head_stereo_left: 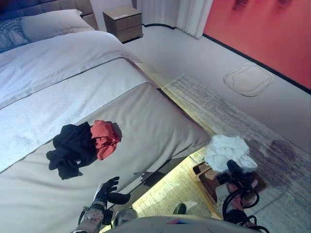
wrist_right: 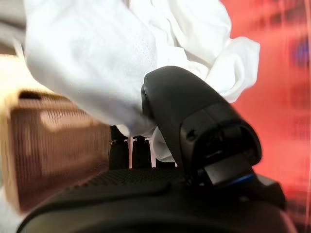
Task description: Pick up the clothes from the bed and place them into the basket
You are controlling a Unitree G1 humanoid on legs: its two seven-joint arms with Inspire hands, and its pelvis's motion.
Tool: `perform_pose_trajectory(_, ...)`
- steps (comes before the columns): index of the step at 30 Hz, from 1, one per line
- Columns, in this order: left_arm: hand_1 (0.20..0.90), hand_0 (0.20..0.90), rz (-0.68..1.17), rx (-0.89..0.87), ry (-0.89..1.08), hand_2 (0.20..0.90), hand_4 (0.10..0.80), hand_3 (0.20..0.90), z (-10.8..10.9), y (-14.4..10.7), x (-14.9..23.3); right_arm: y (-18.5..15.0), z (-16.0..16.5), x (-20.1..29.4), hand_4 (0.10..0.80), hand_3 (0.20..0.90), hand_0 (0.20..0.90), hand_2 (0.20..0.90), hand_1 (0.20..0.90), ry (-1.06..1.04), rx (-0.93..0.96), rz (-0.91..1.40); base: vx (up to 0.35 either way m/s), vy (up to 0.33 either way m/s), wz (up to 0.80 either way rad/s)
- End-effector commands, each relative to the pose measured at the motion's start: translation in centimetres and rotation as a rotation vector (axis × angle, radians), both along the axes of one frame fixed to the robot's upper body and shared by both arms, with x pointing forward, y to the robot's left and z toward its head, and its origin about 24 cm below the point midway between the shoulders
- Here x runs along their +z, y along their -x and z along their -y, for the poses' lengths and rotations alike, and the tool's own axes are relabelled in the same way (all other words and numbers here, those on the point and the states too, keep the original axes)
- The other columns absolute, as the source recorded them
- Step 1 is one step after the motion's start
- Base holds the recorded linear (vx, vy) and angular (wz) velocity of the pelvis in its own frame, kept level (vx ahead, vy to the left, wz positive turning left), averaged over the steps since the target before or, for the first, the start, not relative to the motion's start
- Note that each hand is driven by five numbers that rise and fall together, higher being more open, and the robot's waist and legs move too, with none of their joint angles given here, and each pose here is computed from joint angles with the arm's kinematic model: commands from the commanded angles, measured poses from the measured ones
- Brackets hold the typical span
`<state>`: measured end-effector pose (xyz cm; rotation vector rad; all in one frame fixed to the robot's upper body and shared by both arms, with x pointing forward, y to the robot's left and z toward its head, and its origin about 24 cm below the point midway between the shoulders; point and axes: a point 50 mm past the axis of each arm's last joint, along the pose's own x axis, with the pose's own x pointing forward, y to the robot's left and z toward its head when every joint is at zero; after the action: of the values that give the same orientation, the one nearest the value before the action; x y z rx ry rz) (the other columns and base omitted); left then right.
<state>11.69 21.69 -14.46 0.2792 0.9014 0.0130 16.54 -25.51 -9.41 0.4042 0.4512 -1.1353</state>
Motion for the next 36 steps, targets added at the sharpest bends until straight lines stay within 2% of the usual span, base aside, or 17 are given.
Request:
perform_pose_trajectory(1,0.9,0.9,0.087,0.018,-0.017,0.9,0.8,0.9,-0.6,-0.9,0.6,-3.6,1.8,3.8,0.1,0.2,0.3,0.3,0.3,0.135,0.055,0.213,0.024,0.087,-0.83)
perform_pose_trajectory(4,0.9,0.9,0.063,0.012,-0.003,0.9,0.8,0.9,-0.2,0.5,0.1,-5.3,0.2,3.9,0.1,0.2,0.3,0.3,0.3,0.118,0.161,0.217,-0.003,0.13,-1.44)
perform_pose_trajectory(8,0.9,0.9,0.035,-0.055,-0.02,0.9,0.8,0.9,-0.2,0.3,0.0,-5.7,-0.9,3.9,0.1,0.2,0.3,0.3,0.3,0.166,0.255,0.183,-0.014,0.145,-1.27)
perform_pose_trajectory(14,0.9,0.9,0.054,0.025,-0.076,0.9,0.8,0.9,-3.2,-0.3,0.8,-5.7,-0.9,3.1,0.1,0.2,0.3,0.3,0.3,0.151,0.239,0.136,-0.046,0.043,-0.48)
perform_pose_trajectory(17,0.9,0.9,0.062,0.089,-0.065,0.9,0.8,0.9,-3.3,-0.5,0.8,-5.1,-0.2,2.7,0.1,0.2,0.3,0.3,0.3,0.146,0.165,0.106,-0.077,-0.177,-0.2)
perform_pose_trajectory(21,0.9,0.9,0.051,0.043,-0.053,0.9,0.8,0.9,-2.1,0.0,0.3,-4.6,1.0,2.7,0.1,0.2,0.3,0.3,0.3,0.159,0.113,0.102,-0.014,-0.097,-0.21)
perform_pose_trajectory(23,0.9,0.9,0.045,0.065,-0.05,0.9,0.8,0.9,-2.1,0.3,0.2,-4.2,1.5,2.5,0.1,0.2,0.3,0.3,0.3,0.153,0.088,0.087,0.022,-0.058,-0.12)
perform_pose_trajectory(29,0.9,0.9,0.03,0.045,-0.065,0.9,0.8,0.9,-2.2,1.2,0.1,-3.0,3.0,1.9,0.1,0.2,0.3,0.3,0.3,0.147,0.067,0.035,0.036,-0.048,0.01)
perform_pose_trajectory(36,0.9,0.9,0.009,0.03,-0.074,0.9,0.8,0.9,-2.0,2.2,-0.2,-4.0,5.4,3.3,0.1,0.2,0.3,0.3,0.3,0.193,0.088,0.028,0.005,-0.003,0.0)
